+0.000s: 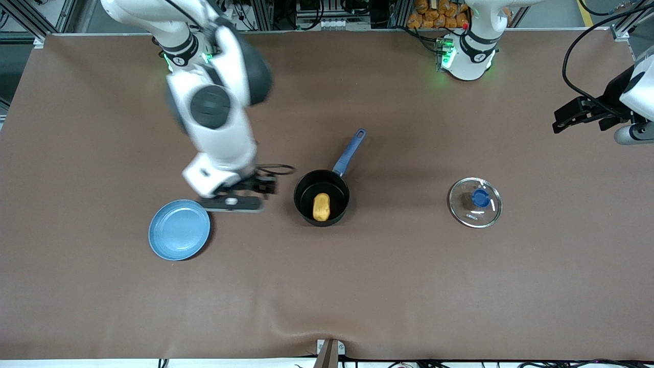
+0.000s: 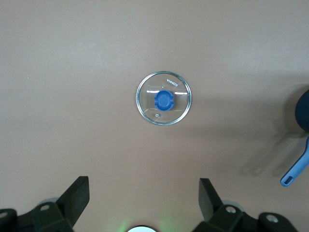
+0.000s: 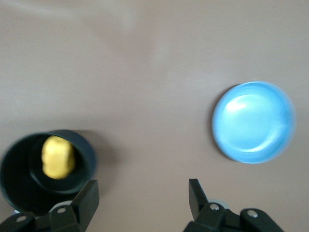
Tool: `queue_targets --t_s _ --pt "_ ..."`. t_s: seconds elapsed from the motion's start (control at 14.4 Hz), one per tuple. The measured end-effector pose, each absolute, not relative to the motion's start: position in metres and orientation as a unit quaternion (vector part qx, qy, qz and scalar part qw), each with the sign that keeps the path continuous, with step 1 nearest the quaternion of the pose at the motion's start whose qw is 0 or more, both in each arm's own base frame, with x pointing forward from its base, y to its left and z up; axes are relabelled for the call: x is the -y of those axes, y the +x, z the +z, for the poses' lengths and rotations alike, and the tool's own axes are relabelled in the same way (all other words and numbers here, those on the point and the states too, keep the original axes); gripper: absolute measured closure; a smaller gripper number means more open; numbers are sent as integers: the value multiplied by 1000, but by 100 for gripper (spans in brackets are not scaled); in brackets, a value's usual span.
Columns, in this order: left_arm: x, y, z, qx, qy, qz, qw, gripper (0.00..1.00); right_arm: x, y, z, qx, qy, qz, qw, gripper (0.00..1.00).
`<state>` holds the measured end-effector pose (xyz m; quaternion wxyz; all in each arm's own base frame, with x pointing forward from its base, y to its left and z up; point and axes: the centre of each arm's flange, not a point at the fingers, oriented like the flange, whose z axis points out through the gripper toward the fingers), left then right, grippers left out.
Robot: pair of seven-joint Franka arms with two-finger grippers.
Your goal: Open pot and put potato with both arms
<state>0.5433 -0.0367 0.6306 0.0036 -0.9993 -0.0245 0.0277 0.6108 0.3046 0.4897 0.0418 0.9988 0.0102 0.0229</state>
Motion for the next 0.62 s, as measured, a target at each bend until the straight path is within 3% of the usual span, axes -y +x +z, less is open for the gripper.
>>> queue_targets --t_s 0.28,0.42,0.62 --pt "40 542 633 22 -999 27 4 0 -183 622 544 -40 998 -9 48 11" --pt "41 539 633 21 -999 34 5 0 -136 620 562 -28 998 -21 47 0" --pt "45 536 635 18 -999 36 5 0 -115 608 582 -16 998 -32 47 0"
